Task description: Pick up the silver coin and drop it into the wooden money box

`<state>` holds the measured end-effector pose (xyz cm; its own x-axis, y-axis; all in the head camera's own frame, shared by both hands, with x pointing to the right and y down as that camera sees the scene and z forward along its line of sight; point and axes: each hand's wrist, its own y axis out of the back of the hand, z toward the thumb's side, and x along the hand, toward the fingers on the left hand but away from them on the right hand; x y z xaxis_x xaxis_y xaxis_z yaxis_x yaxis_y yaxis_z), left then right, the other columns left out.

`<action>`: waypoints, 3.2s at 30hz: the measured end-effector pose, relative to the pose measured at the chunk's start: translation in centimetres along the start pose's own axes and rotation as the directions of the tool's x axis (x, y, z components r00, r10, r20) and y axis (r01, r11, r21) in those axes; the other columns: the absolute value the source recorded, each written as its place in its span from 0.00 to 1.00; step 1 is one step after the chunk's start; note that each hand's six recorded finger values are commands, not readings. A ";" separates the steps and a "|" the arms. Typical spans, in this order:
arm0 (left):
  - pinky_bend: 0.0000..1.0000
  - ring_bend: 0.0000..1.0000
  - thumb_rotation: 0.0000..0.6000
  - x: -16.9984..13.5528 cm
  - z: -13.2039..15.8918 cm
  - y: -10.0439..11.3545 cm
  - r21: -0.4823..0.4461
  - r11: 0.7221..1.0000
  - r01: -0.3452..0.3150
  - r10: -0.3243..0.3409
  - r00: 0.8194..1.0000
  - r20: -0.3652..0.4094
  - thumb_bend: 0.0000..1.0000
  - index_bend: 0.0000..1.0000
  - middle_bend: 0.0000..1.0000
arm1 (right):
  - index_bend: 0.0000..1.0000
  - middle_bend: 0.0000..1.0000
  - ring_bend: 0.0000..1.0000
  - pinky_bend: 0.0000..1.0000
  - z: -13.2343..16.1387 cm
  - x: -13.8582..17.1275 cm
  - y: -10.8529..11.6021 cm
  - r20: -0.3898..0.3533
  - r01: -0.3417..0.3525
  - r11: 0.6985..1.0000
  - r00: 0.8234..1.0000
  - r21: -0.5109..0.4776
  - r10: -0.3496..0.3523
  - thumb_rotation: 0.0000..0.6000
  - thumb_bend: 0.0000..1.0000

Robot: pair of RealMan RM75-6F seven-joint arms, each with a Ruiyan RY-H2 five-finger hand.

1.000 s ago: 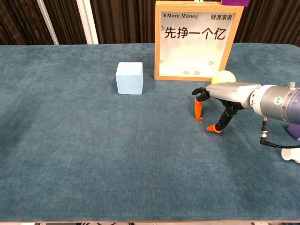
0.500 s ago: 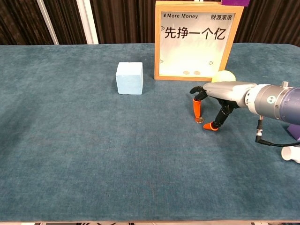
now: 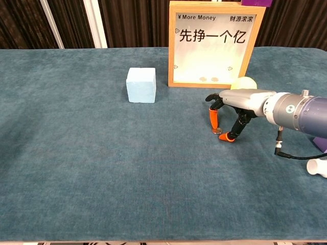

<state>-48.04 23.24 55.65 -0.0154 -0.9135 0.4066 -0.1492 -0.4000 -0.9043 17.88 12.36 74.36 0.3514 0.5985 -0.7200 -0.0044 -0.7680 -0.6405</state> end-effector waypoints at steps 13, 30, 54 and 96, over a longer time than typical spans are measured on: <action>0.10 0.00 1.00 0.0 0.0 0.0 -0.002 1.000 0.002 -0.002 1.000 -0.001 0.43 0.18 0.01 | 0.44 0.00 0.00 0.00 0.3 -0.5 0.0 -0.003 0.015 1.000 1.000 -0.003 -0.015 1.00 0.45; 0.10 0.00 1.00 0.0 -0.1 -0.1 -0.001 1.000 0.008 -0.008 1.000 -0.006 0.43 0.19 0.01 | 0.50 0.00 0.00 0.00 0.0 -0.7 0.4 0.004 0.054 0.998 0.999 -0.017 -0.053 1.00 0.60; 0.10 0.00 1.00 -0.1 -0.2 -0.1 -0.005 1.000 0.017 -0.017 1.000 -0.016 0.43 0.19 0.01 | 0.59 0.00 0.00 0.00 -0.3 -0.8 0.5 0.010 0.072 0.997 0.997 -0.037 -0.071 1.00 0.64; 0.10 0.00 1.00 0.0 -0.6 -0.1 -0.035 0.999 0.020 -0.021 0.999 -0.040 0.43 0.19 0.01 | 0.60 0.00 0.00 0.00 2.9 1.6 22.7 0.017 0.472 0.879 0.880 0.069 -0.474 1.00 0.64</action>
<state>-48.58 23.28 55.82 -0.0522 -0.9011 0.4305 -0.1843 -0.4150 -0.8910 15.65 -3.43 57.88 0.2951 0.8949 -0.3349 0.0972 -0.3768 -0.9212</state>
